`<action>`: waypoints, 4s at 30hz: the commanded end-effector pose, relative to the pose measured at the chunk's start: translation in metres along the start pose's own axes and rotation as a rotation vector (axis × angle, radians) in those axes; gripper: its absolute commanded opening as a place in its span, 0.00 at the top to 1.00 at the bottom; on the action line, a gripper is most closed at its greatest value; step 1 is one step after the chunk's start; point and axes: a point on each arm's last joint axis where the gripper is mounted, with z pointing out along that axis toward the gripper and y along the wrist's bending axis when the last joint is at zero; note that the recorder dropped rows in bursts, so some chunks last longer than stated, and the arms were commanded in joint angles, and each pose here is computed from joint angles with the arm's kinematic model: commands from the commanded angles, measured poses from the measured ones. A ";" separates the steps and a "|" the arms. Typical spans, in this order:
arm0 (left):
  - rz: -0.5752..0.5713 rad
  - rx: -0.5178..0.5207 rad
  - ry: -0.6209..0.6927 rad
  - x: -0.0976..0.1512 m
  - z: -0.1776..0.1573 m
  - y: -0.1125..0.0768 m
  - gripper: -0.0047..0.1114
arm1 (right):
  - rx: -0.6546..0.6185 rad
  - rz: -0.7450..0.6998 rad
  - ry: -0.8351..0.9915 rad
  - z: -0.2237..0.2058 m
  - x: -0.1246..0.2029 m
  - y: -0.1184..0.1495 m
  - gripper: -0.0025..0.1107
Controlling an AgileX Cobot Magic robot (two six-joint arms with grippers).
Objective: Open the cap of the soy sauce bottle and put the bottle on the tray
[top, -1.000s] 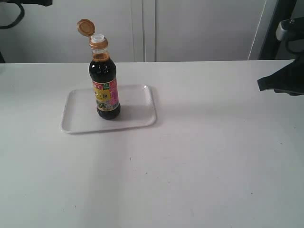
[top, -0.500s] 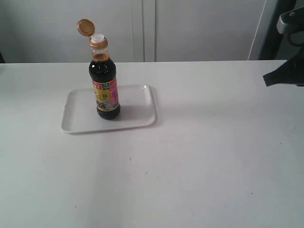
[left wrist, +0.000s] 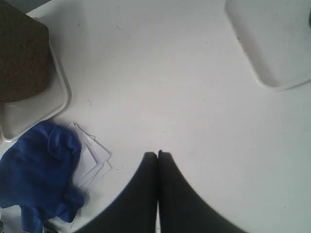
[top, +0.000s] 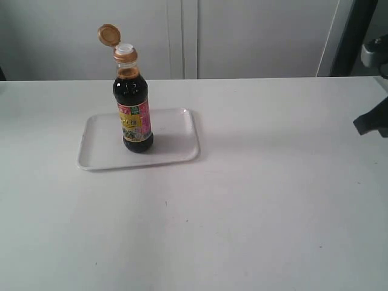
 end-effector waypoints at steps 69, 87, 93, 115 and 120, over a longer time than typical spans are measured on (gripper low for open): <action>-0.288 0.063 -0.858 0.218 -0.074 -0.076 0.96 | 0.187 0.220 -0.888 -0.108 0.151 0.055 0.98; -0.286 0.066 -0.862 0.218 -0.072 -0.077 0.96 | 0.185 0.220 -0.884 -0.108 0.151 0.055 0.98; -0.302 0.060 -0.909 0.216 -0.055 -0.079 0.96 | 0.185 0.220 -0.884 -0.108 0.151 0.055 0.98; -0.324 0.079 -0.822 0.238 0.026 -0.103 0.96 | 0.185 0.220 -0.884 -0.108 0.151 0.055 0.98; -0.332 0.094 -0.785 0.244 0.036 -0.107 0.96 | 0.185 0.220 -0.884 -0.108 0.151 0.055 0.98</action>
